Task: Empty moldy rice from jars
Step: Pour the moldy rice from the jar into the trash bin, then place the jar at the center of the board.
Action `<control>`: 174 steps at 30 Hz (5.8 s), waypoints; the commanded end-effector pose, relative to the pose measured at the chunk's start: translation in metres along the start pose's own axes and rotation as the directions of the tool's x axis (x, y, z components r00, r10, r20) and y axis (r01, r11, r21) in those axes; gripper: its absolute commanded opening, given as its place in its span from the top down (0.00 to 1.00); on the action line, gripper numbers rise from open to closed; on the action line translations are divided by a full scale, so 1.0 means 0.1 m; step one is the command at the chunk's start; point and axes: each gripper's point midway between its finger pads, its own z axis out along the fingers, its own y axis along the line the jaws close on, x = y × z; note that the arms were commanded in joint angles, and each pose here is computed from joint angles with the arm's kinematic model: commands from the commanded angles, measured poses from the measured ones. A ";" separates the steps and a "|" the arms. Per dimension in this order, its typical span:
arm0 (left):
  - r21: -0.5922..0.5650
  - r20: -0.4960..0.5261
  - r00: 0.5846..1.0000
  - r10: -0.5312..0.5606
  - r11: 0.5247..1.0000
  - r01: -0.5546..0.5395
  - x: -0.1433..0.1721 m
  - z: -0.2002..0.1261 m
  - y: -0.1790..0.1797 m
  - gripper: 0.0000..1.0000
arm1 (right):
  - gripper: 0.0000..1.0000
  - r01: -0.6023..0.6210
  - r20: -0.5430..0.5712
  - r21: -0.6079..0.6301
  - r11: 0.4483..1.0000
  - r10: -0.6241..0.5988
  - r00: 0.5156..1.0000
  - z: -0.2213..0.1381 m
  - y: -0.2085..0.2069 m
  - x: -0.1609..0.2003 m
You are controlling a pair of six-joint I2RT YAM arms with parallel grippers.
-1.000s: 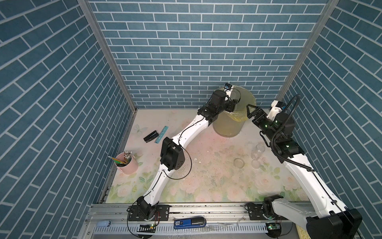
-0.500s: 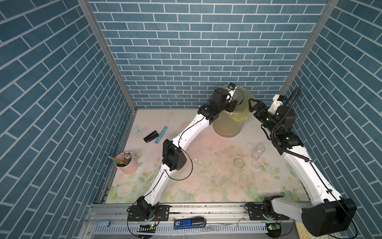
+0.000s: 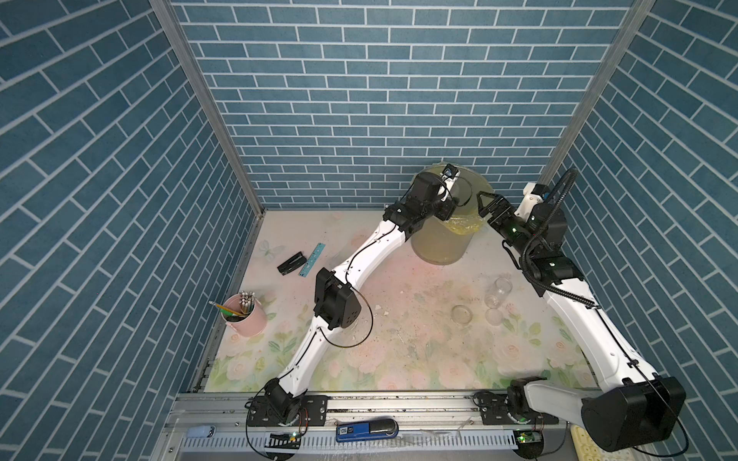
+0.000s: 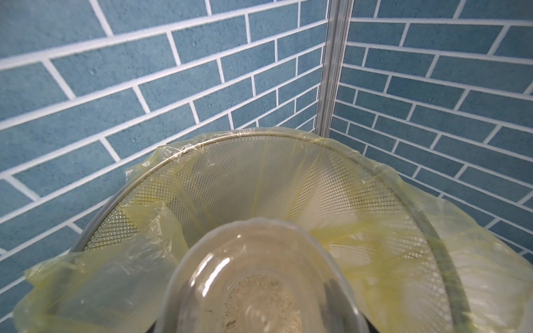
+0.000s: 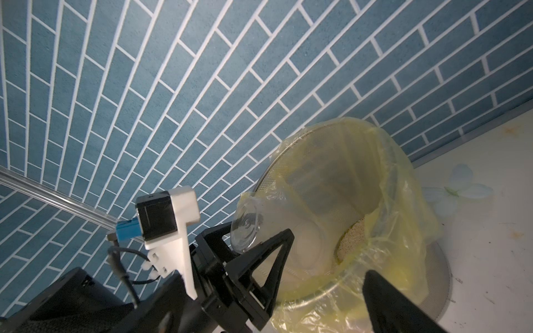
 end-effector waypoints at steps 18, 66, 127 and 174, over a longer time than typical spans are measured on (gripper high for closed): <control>-0.084 0.435 0.871 -0.228 0.953 0.291 -1.11 -1.02 0.52 0.66 | 0.02 -0.062 -0.003 -0.073 0.995 0.062 0.998 0.03 0.17 -0.09; 0.376 0.686 0.303 -0.661 0.680 0.630 -0.58 -1.76 0.39 0.67 | 0.05 -0.712 -0.459 -0.382 0.590 0.547 0.700 0.57 1.42 0.65; -0.003 0.530 0.669 -0.521 0.788 0.616 0.46 -2.22 0.35 0.01 | 0.87 -0.117 -0.347 -0.327 0.938 -0.004 0.938 0.45 1.34 0.68; -0.562 0.066 0.934 -0.352 0.760 0.327 2.00 -2.71 0.68 0.00 | 0.85 0.685 -0.248 0.098 0.722 -0.649 0.719 0.08 -1.25 2.36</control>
